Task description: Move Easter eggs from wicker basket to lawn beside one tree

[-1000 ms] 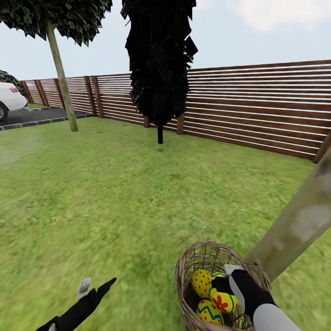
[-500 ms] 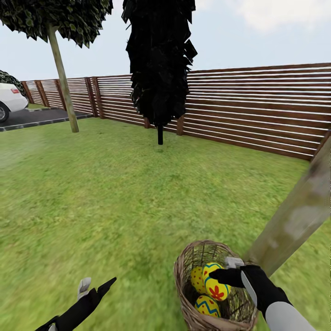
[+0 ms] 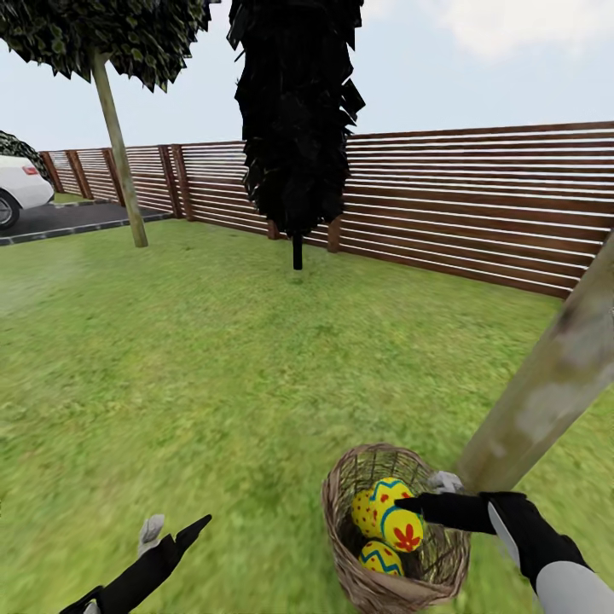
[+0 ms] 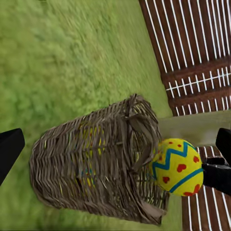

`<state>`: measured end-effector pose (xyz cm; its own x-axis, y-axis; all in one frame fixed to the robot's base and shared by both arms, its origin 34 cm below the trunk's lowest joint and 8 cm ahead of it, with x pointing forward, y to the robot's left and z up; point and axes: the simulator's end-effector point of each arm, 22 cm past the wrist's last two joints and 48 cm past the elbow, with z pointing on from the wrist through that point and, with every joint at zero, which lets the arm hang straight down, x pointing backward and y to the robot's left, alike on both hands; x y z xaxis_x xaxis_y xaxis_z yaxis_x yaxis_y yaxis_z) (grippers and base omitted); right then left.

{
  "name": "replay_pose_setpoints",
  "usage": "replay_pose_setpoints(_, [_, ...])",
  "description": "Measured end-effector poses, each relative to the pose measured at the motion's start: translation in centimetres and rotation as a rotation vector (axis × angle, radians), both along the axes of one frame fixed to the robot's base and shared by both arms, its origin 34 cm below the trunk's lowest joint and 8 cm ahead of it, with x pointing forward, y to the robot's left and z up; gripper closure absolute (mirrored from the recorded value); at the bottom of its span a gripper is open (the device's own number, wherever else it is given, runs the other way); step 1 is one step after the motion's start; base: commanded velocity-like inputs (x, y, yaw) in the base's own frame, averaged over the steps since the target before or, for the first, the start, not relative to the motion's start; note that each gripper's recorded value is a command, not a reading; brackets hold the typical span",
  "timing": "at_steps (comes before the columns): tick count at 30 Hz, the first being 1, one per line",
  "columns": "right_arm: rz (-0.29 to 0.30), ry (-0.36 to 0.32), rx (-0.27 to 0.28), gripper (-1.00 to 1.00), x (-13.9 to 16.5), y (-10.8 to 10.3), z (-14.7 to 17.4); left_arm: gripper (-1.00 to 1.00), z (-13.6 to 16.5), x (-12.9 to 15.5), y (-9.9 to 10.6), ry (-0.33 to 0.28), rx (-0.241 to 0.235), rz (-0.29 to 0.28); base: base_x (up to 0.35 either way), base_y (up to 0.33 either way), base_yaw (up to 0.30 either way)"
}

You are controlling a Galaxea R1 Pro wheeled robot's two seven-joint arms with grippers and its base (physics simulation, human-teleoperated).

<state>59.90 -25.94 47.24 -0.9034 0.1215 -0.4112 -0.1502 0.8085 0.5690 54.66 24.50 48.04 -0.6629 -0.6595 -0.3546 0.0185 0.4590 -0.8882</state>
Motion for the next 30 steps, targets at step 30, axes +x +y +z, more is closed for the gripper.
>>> replay_pose_setpoints(30, [-0.006,-0.100,0.297,1.00,0.5,-4.4,13.8,-1.00,6.9,1.4,0.1,-0.020,0.003,-0.003,-0.258,0.000,-0.125])
